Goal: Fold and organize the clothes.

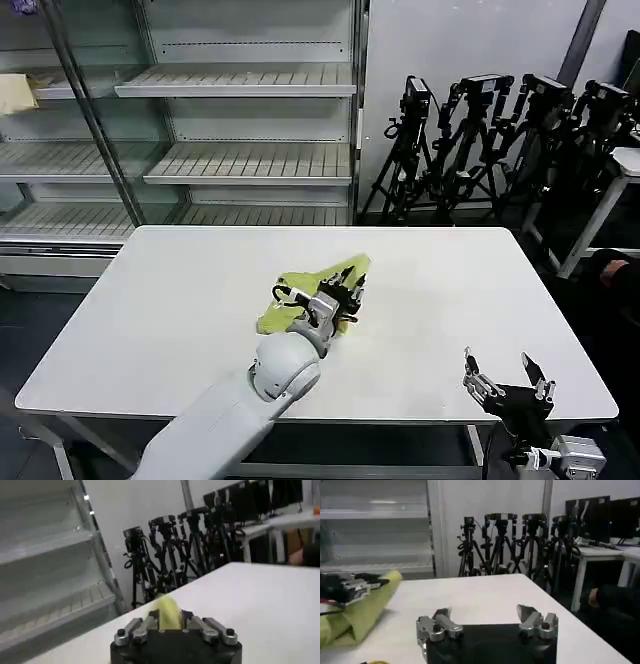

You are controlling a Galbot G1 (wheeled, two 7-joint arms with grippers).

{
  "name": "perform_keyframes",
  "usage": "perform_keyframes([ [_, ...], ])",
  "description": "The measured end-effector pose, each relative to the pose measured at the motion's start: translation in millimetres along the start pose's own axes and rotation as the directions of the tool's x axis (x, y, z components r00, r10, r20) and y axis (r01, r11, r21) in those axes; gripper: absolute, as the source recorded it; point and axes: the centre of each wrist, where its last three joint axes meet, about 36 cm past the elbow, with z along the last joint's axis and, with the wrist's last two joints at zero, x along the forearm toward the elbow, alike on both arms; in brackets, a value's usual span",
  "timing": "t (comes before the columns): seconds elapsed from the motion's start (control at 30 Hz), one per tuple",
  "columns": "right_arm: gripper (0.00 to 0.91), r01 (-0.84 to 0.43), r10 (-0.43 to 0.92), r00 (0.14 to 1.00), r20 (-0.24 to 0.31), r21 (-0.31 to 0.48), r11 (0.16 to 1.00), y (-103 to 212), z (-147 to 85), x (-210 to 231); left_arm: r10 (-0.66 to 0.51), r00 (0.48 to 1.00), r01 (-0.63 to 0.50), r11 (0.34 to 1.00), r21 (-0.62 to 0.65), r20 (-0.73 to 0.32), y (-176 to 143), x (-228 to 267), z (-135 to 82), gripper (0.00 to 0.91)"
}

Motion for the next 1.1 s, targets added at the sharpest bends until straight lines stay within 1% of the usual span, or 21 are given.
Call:
perform_keyframes([
  [0.1, 0.907, 0.000, 0.000, 1.000, 0.007, 0.006, 1.000, 0, -1, -1, 0.006, 1.000, -0.008, 0.997, 0.072, 0.027, 2, -2, -5, 0.907],
  [0.3, 0.907, 0.006, -0.007, 1.000, 0.028, 0.027, 1.000, 0, 0, -5, -0.007, 0.996, -0.014, 0.974, 0.227, 0.094, 13, 8, -7, 0.907],
  [0.43, 0.907, 0.013, -0.015, 0.999, 0.048, 0.043, 0.999, 1, 1, -7, -0.053, 0.991, 0.012, 0.947, 0.320, 0.121, 28, 26, -5, 0.907],
  [0.53, 0.907, 0.020, -0.023, 0.998, 0.066, 0.052, 0.998, 1, 2, -10, -0.105, 0.985, 0.049, 0.930, 0.364, 0.135, 42, 45, 3, 0.907],
  [0.7, 0.907, 0.031, -0.037, 0.995, 0.092, 0.057, 0.998, 2, 2, -13, -0.208, 0.970, 0.141, 0.905, 0.400, 0.128, 60, 85, 25, 0.907],
  [0.87, 0.907, 0.048, -0.054, 0.992, 0.114, 0.062, 0.997, 4, 2, -17, -0.304, 0.948, 0.240, 0.883, 0.404, 0.100, 68, 130, 45, 0.907],
  [1.1, 0.907, 0.064, -0.073, 0.988, 0.136, 0.069, 0.996, 8, 7, -21, -0.396, 0.917, 0.351, 0.857, 0.377, 0.047, 73, 187, 62, 0.907],
])
